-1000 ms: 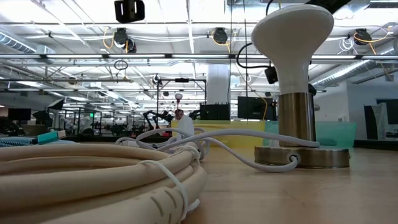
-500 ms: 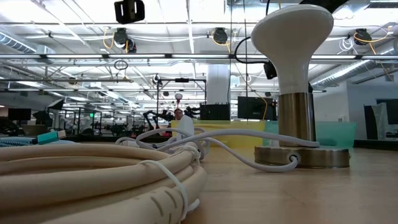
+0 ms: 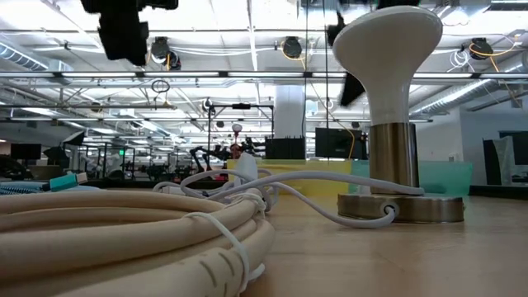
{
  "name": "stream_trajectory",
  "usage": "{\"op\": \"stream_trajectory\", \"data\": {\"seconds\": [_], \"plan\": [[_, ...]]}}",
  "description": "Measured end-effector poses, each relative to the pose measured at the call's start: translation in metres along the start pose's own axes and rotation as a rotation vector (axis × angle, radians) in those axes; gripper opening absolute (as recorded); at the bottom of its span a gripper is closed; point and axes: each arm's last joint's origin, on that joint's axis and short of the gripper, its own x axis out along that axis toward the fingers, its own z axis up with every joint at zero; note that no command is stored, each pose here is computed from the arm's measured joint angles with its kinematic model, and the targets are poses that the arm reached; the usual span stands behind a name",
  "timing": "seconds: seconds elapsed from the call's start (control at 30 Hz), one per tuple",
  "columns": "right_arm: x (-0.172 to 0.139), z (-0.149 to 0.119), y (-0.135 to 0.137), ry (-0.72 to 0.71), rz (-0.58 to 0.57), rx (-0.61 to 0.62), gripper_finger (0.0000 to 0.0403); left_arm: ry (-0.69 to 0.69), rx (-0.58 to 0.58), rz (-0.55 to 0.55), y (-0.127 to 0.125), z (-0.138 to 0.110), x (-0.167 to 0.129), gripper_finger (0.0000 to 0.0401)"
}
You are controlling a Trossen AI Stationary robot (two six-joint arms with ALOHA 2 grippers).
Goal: Pick & Place USB Port
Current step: Put the purple charger cable into the green bin
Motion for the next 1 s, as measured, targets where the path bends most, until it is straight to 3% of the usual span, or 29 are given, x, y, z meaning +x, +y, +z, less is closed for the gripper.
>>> {"op": "stream_trajectory", "data": {"seconds": [0.17,0.27,0.47,0.67,0.83,1.0], "plan": [[-0.059,0.035,0.044,-0.266,0.21,0.106,0.0198,-0.056,0.104,0.151,0.004,0.006,0.012,0.0127],[-0.101,0.053,0.058,-0.426,0.316,0.143,0.0209,0.028,0.083,0.164,0.015,0.013,0.036,0.0127],[-0.157,0.065,0.061,-0.567,0.302,0.174,0.0238,0.202,0.076,0.152,0.03,0.02,0.095,0.0127],[-0.171,0.051,0.06,-0.549,0.232,0.21,0.0258,0.273,0.08,0.092,0.031,0.018,0.13,0.0128],[-0.172,0.042,0.062,-0.516,0.193,0.235,0.026,0.202,0.085,0.018,0.021,0.023,0.136,0.0147],[-0.172,0.042,0.062,-0.516,0.2,0.254,0.026,0.18,0.089,0.056,0.023,0.024,0.136,0.0182]]}}
